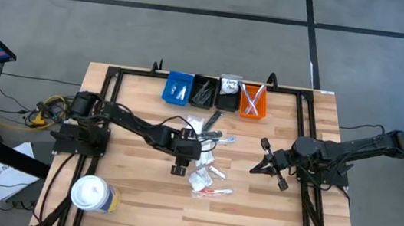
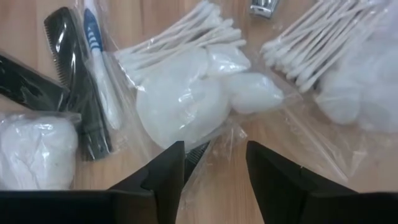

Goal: Pick & Place Travel size toiletries
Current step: Put the silver nail cutter into the blue bin

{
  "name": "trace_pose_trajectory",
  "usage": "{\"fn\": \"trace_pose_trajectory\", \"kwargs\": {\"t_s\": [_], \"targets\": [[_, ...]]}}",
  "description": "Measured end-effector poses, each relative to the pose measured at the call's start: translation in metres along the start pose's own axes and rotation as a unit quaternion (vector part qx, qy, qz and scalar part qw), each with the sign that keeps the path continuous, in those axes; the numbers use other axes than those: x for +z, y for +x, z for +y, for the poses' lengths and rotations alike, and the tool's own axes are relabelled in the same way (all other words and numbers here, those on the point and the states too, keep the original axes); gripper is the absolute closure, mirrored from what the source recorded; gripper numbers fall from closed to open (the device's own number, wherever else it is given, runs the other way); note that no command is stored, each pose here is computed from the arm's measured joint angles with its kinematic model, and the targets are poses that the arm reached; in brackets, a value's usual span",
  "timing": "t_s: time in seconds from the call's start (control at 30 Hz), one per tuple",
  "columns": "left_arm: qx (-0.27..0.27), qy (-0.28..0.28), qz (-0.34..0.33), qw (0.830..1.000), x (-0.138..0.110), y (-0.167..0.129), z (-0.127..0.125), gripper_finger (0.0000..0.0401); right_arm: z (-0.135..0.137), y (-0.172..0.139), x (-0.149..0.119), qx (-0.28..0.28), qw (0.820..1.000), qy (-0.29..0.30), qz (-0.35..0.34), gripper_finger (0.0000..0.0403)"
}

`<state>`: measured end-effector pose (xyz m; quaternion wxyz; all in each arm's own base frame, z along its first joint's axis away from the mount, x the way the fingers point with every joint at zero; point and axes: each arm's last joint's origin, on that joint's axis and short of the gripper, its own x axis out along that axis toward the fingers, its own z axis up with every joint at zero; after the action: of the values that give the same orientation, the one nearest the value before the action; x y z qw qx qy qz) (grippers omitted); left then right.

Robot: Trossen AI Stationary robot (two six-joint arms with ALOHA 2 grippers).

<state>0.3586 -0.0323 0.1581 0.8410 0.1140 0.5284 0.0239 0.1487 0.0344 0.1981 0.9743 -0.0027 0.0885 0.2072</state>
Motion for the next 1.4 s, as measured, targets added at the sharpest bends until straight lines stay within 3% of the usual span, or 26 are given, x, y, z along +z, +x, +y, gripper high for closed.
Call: {"fn": "trace_pose_trajectory", "kwargs": {"t_s": [0.77,1.07,1.4], "targets": [[0.002,-0.008,0.012,1.000,-0.003,0.001,0.005,0.0238,0.000,0.000,-0.002,0.000,1.000,0.004,0.008,0.0403],[0.000,-0.050,0.053,0.997,-0.028,0.012,-0.001,0.0238,0.000,0.000,-0.002,0.000,1.000,0.003,0.008,0.0403],[-0.006,-0.053,0.046,0.998,-0.034,0.015,-0.003,0.0238,-0.012,-0.003,0.003,-0.043,0.993,-0.106,-0.014,0.0403]]}}
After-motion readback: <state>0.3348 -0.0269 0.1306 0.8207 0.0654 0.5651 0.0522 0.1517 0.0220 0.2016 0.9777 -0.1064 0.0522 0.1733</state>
